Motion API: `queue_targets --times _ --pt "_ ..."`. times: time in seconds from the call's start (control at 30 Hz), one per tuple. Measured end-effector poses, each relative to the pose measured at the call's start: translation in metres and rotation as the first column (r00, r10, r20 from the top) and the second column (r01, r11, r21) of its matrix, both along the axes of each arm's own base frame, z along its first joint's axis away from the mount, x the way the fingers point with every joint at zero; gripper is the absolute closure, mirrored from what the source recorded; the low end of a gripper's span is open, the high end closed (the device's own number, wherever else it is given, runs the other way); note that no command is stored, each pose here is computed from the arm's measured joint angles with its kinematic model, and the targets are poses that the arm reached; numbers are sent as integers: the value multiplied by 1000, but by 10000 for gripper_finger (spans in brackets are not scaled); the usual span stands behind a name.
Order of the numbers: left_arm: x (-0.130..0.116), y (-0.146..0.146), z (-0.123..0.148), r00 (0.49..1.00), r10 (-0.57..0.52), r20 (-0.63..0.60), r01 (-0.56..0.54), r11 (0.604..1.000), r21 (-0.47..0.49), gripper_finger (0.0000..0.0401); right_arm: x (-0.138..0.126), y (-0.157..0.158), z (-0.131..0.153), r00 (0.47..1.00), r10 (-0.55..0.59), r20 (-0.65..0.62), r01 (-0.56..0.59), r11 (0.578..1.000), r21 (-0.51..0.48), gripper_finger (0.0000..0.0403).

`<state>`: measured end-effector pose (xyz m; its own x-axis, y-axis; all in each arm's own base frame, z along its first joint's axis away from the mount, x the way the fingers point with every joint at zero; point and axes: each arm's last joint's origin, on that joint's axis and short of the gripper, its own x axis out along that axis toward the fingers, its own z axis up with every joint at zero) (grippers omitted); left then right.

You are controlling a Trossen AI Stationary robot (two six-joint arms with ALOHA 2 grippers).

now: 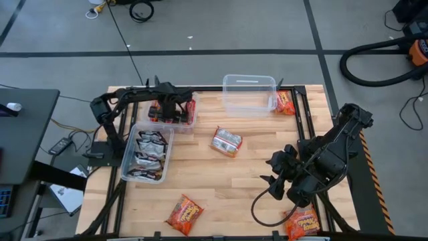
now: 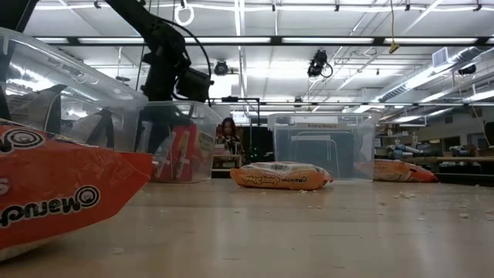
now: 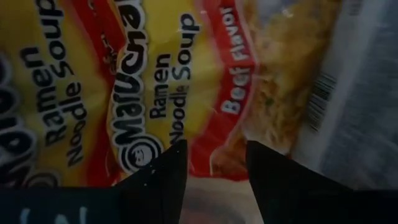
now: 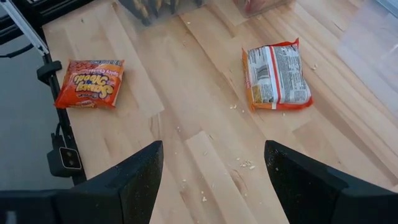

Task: Sort Maruchan noodles
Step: Adjust the orange noodle pack from transparent bin

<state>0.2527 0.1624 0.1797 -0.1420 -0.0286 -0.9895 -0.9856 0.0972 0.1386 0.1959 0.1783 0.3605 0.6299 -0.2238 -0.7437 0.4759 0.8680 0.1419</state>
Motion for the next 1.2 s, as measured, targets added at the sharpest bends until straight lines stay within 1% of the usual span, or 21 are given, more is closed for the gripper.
queue_targets --times 0.1,0.2,0.33,0.43,0.5,0.57,0.63,0.87,0.97,1.07,1.13,1.2 --pt "-4 1 -3 1000 -11 -15 11 1000 -3 234 0 0 0 1000 -3 -5 3 1000 12 119" --pt "-5 4 1 999 -41 -26 41 999 -6 234 0 1 0 1000 -2 -16 2 1000 28 119" --pt "-8 5 11 997 -49 -62 51 998 35 234 0 0 -1 1000 -3 -16 3 1000 24 119" --pt "-13 8 9 993 -40 -109 45 998 47 234 0 -1 -1 1000 -11 -14 11 1000 18 119" --pt "-18 12 4 993 -8 -121 16 998 62 234 1 -2 -1 1000 -14 -14 14 1000 18 119" --pt "-22 16 0 989 35 -145 -21 995 97 234 1 -2 -1 1000 -16 -14 16 1000 17 119" --pt "-25 16 -2 984 44 -171 -23 993 120 234 1 -2 -1 1000 -15 -14 15 1000 18 119" --pt "-29 13 -11 985 40 -170 -22 994 110 234 2 -3 -1 1000 -18 -15 19 1000 17 119" --pt "-31 12 -15 985 13 -173 4 995 96 237 2 -3 -1 1000 -19 -16 20 1000 16 119" --pt "-29 11 -17 986 -37 -161 50 996 80 263 2 -3 -1 1000 -17 -18 17 1000 12 119" --pt "-29 11 -17 985 -46 -167 61 994 86 298 2 -3 -1 1000 -16 -19 16 1000 11 119" --pt "-29 12 -16 983 -53 -178 71 993 95 346 2 -4 -1 1000 -16 -22 16 1000 8 119"
